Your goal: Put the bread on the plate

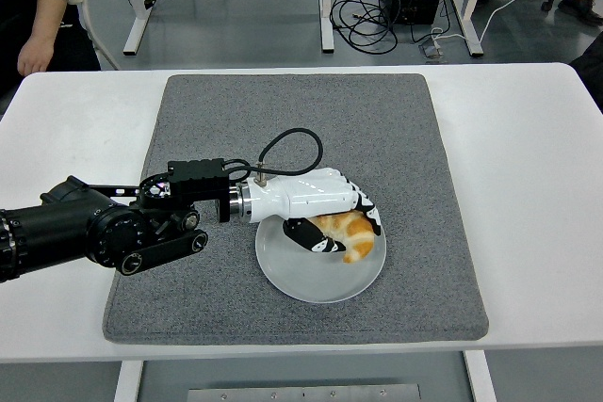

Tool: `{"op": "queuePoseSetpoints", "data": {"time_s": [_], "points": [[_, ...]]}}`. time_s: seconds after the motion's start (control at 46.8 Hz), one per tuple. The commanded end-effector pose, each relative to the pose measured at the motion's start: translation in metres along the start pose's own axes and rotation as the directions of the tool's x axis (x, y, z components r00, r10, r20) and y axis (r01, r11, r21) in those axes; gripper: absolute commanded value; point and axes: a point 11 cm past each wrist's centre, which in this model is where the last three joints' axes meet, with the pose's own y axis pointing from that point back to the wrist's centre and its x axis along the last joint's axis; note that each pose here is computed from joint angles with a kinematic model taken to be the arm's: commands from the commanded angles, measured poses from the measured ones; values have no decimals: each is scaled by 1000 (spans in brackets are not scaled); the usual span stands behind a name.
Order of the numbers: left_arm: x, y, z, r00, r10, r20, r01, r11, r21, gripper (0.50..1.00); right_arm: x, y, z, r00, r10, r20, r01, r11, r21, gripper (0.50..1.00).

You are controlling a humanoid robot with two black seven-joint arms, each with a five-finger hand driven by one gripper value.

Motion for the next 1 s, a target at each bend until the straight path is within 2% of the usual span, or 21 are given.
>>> {"op": "queuePoseSetpoints", "data": {"time_s": [0.0,0.662,0.983], "points": [[-7,2,-1,1000,3,-12,-3,1000,6,500,0,0,0,1000,1,0,-1,1000,0,1000],[-32,21,-13,995,28,-96,-21,997,71,500,0,0,0,1000,-1,0,1,1000,0,1000],[-30,25,-17,992,49,-120,-38,995,90,500,0,0,0,1000,-1,0,1,1000,0,1000]]}}
